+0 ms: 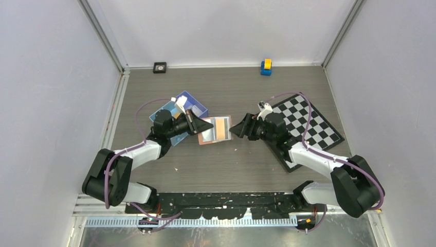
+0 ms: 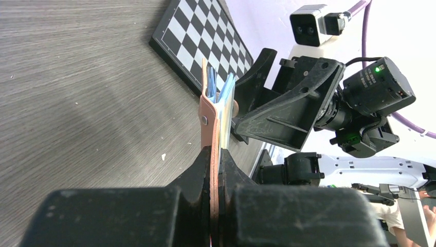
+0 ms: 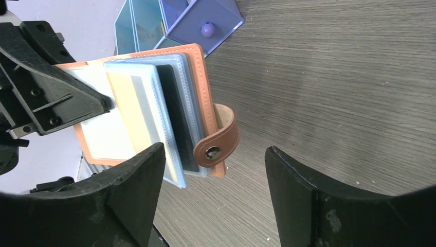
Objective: Take the credit cards out of the card holder
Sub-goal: Remove the credit card from the card holder.
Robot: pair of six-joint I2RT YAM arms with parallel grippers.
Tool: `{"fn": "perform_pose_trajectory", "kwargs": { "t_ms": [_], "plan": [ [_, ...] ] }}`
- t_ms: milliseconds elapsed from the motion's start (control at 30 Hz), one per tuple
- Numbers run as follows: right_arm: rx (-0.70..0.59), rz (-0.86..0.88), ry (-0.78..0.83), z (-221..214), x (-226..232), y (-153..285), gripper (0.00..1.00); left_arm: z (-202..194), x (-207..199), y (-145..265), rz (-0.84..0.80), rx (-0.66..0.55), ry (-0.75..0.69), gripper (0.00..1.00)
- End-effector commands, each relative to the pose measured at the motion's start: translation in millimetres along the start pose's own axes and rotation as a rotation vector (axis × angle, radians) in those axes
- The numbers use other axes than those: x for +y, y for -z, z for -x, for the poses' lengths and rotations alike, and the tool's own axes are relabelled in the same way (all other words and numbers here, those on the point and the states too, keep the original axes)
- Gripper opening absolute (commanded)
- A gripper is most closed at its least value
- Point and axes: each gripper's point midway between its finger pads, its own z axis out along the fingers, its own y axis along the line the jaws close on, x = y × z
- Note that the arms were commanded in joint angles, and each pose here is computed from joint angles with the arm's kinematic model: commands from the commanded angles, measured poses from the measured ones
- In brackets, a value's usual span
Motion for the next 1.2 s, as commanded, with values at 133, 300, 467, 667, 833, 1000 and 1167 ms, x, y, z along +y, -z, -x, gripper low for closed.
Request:
{"fn": "perform_pose_trajectory", "kwargs": {
  "t_ms": [133,300,467,667,833,1000,1167],
  "plan": [
    [-0.061,0.013,0.046,23.6,12.3,-1.5,0.64,19.1,-29.4,6.4,-0.098,-0.082,-0.106,0.00],
    [-0.048,0.036,0.050,22.1,16.1,-2.9,0.63,19.0,-33.6,6.4,-0.121,-0.079,-0.108,0.00],
    [-0.038,0.079,0.056,20.7,24.1,-1.7,0.63,20.5,-27.5,-3.0,-0.113,-0.074,-0.056,0.00],
    [-0.078,0.136,0.057,26.1,36.2,6.0,0.62,35.0,-43.1,-22.9,-0.118,-0.096,-0.054,0.00],
    [-0.135,0.180,0.072,32.4,44.9,17.7,0.60,34.3,-36.7,-19.2,-0.116,-0.149,-0.088,0.00],
    [-0.173,0.205,0.075,36.5,50.3,26.8,0.60,25.4,-39.2,-18.7,-0.144,-0.116,-0.083,0.00],
    [-0.212,0.177,0.075,42.0,47.2,33.7,0.56,24.3,-36.9,-18.5,-0.141,-0.120,-0.090,0.00]
  ]
}}
